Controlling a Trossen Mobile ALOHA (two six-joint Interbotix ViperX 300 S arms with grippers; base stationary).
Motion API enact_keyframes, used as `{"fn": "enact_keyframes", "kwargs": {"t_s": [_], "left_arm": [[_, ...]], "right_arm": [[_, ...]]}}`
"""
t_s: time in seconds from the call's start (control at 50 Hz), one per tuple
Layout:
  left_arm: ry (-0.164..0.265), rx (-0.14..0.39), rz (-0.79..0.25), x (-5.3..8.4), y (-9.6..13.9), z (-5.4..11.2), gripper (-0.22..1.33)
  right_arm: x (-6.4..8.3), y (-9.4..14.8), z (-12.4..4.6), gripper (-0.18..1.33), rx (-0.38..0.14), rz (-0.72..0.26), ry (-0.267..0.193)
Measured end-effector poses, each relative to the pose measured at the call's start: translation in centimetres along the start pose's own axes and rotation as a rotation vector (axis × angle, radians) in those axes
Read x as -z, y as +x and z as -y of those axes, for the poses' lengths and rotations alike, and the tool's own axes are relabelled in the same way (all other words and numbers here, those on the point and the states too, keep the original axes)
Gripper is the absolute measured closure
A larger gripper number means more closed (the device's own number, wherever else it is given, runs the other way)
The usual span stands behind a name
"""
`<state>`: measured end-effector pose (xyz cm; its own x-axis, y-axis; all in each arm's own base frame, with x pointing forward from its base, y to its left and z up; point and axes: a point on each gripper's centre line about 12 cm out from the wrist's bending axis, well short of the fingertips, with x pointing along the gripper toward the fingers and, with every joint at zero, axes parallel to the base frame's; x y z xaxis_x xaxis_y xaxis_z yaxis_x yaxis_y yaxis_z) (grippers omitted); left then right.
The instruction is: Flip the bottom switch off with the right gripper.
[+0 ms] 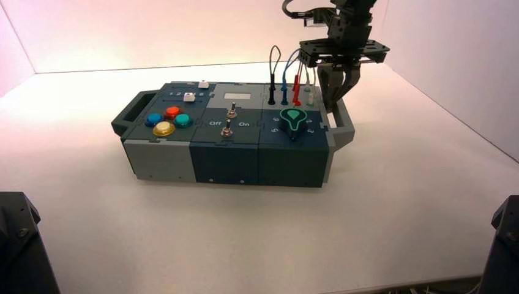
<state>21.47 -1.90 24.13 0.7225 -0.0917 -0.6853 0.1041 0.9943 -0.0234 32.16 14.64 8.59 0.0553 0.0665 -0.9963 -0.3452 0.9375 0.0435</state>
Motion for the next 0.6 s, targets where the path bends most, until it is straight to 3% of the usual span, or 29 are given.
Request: {"fn": "enact_keyframes", "kwargs": {"t_s": [0.16,0.3,0.46,0.6], "left_arm": [[-0.002,0.001,-0.005,0.0,0.1,0.0,1.28],[-0.008,0.005,-0.006,0.0,0.1,0.1,1.28],[-0.017,0.01,-0.016,0.1,0.4,0.1,1.28],[-0.014,0.022,-0.042,0.4,0.9,0.4,1.28]], "right_arm": [[0.3,-0.9,-0.5,1.3,-0.002,0.012,-0.012],[0.2,-3.7,-0.3,1.29,-0.002,0.052,-0.007],[-0.1,-8.6,-0.5,1.29,-0.005,0.147,-0.019],[0.4,-11.2,-1.7,1.29,-0.025,0.19,-0.04]]}}
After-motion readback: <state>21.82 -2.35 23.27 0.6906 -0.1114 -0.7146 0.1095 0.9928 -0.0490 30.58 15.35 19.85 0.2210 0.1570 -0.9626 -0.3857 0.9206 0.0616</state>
